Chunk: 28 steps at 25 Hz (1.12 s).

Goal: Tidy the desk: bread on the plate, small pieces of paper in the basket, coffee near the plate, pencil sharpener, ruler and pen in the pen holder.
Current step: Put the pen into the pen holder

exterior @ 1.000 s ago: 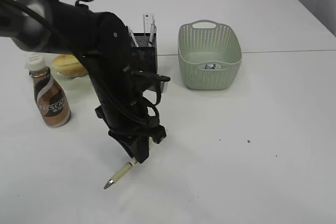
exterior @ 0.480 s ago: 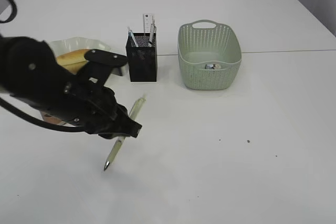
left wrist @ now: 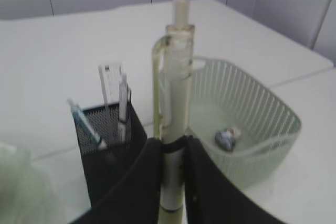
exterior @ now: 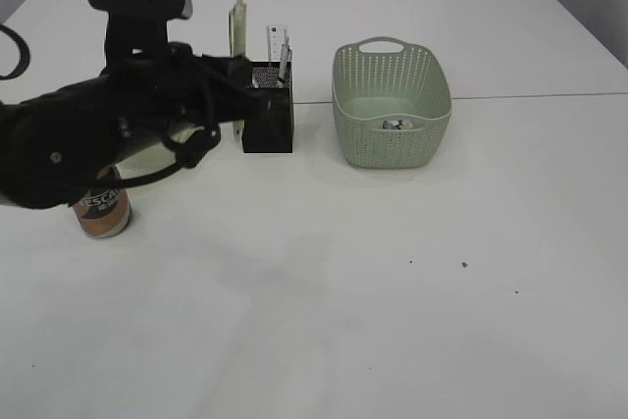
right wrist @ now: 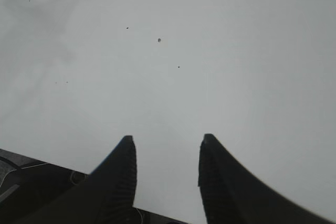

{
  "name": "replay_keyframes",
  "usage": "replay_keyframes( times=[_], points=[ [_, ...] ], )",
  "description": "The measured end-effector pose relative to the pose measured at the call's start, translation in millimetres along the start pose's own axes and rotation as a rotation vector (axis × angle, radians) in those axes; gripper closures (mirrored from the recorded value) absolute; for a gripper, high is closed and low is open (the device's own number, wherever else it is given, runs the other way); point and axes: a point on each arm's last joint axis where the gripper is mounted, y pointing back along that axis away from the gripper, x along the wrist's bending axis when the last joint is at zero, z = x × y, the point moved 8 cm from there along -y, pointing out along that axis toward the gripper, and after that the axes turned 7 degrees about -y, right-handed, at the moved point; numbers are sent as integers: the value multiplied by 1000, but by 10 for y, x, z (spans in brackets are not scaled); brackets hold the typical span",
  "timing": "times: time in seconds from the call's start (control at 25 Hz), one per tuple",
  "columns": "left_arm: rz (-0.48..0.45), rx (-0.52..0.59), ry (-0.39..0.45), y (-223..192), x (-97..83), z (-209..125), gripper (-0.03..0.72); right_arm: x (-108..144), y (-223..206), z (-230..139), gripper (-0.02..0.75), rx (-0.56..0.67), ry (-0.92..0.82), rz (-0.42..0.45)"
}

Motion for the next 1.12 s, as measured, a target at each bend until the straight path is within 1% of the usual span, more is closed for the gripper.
replay_keyframes(
  times=[0.12, 0.24, 0.4, 0.52, 0.64, 0.72, 0.88, 1.04, 1.12],
  points=[
    [19, -104, 7, -214, 8, 268, 622, -26, 0, 6, 445, -4, 5, -15],
    [18, -160, -11, -478, -5, 435, 622, -53, 0, 13, 445, -7, 10, -31],
    [44, -192, -12, -800, 95, 489, 622, -87, 2, 22, 445, -12, 17, -51],
    [73, -191, -6, -974, 244, 455, 622, -112, 3, 28, 445, -16, 22, -65],
    [97, -163, 0, -1134, 408, 371, 622, -120, 3, 30, 445, -17, 23, -70],
    [107, -146, 3, -1230, 478, 295, 622, -127, 4, 32, 445, -18, 25, -74],
    [119, -118, 7, -1400, 585, 180, 622, -128, 5, 54, 445, -31, 26, -75],
    [119, -95, 2, -1549, 650, 107, 622, -144, 6, 76, 445, -43, 31, -85],
    [112, -76, -2, -1595, 649, 63, 622, -150, 7, 82, 445, -47, 33, -89]
  ],
)
